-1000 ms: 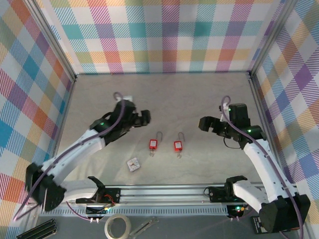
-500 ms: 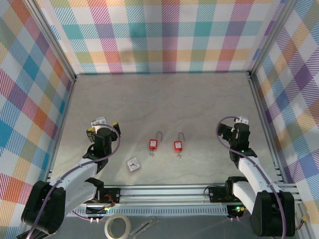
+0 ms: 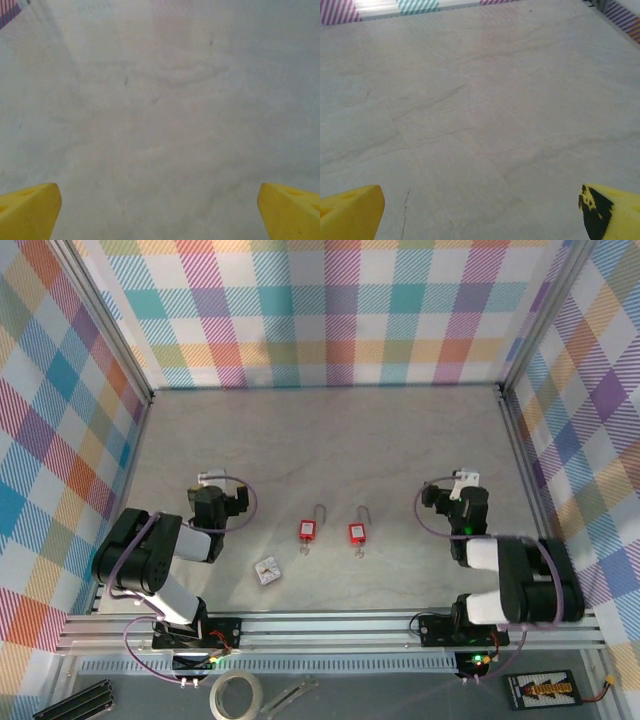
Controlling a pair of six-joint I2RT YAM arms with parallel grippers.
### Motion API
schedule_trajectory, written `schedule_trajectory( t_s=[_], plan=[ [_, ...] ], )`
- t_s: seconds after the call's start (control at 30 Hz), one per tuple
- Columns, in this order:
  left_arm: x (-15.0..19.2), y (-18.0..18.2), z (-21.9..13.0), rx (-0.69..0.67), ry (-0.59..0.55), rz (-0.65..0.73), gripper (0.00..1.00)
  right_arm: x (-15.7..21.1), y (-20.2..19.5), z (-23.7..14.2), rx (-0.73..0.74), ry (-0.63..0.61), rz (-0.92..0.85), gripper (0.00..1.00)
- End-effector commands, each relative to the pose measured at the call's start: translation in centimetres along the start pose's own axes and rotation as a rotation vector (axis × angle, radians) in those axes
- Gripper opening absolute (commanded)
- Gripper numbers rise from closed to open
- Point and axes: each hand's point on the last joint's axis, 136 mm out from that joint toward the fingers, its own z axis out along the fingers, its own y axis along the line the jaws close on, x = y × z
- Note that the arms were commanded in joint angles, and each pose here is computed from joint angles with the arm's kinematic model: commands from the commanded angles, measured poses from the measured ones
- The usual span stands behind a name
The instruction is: Unlock with the key
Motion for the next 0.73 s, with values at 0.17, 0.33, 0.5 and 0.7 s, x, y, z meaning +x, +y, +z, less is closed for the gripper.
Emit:
schedule_trajectory(
  t_s=[0.17, 0.33, 0.5, 0.7],
  plan=[
    [-2.38, -0.24, 1.46, 0.104, 0.005, -0.077, 1.00, -3.02, 0.68, 2.75, -0.005, -0.033, -0.009, 0.99],
    [-2.50, -0.25, 1.48, 0.105, 0.001, -0.078, 1.00, -3.06, 0.71, 2.72, -0.004, -0.038, -0.012, 0.99],
    [-2.40, -0.28, 1.45, 0.105, 0.003, -0.077, 1.00, -3.03, 0.68, 2.83, -0.004, -0.033, -0.009, 0.99],
    [-2.46, -0.25, 1.46, 0.105, 0.001, -0.078, 1.00, -3.04, 0.74, 2.73, -0.007, -0.037, -0.012, 0.99]
  ],
)
